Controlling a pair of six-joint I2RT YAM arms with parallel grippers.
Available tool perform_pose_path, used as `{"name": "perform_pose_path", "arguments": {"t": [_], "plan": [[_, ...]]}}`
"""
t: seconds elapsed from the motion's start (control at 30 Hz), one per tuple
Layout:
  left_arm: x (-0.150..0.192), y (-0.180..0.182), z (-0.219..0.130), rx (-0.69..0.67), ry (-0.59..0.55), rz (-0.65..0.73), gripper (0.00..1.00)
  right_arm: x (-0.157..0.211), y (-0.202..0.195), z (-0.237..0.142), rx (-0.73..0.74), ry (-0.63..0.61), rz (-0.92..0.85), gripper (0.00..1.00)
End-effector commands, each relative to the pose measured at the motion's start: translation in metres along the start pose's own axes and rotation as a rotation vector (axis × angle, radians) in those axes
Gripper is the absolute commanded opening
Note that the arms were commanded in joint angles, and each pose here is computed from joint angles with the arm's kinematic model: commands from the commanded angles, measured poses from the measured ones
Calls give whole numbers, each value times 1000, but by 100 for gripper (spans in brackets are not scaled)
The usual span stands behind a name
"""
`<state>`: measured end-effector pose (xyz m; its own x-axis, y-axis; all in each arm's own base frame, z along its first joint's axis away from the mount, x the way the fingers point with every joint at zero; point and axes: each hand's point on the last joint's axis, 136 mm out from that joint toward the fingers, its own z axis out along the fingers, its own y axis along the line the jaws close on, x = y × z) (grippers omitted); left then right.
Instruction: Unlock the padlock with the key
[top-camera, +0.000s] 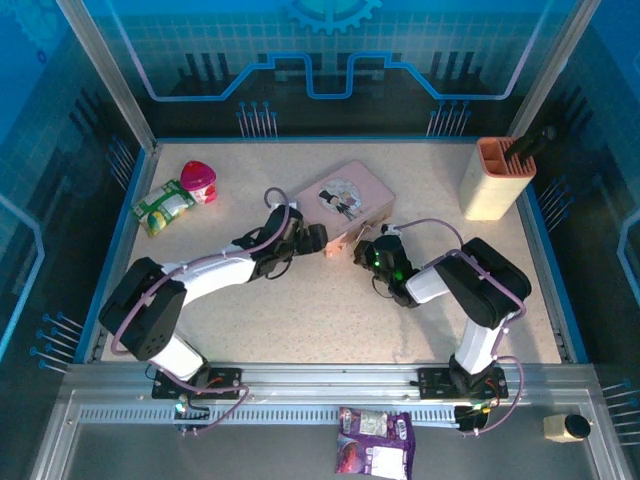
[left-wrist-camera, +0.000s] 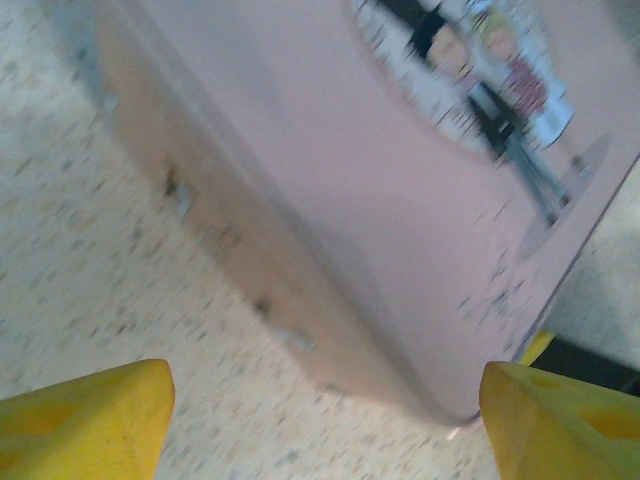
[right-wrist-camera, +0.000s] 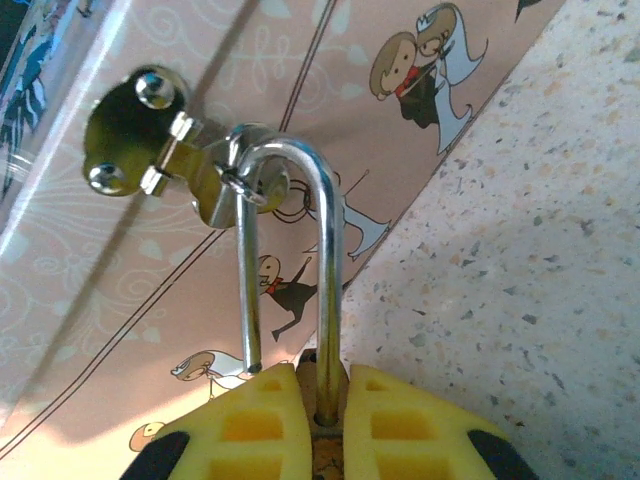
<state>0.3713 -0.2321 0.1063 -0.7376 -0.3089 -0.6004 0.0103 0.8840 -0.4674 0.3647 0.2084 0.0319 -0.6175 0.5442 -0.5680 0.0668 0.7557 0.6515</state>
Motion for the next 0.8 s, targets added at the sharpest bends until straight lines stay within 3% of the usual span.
{"name": "perform_pose_path", "arguments": {"t": [0.0, 0.23, 0.77], "plan": [[-10, -1, 15, -44, -21, 26, 81, -7, 12, 5, -73, 12, 35, 0], [-11, 17, 38, -176, 2, 40, 80, -12, 13, 10, -88, 39, 49, 0], [18, 41, 46, -218, 71, 41, 79, -44, 29, 15, -134, 40, 108, 0]]}}
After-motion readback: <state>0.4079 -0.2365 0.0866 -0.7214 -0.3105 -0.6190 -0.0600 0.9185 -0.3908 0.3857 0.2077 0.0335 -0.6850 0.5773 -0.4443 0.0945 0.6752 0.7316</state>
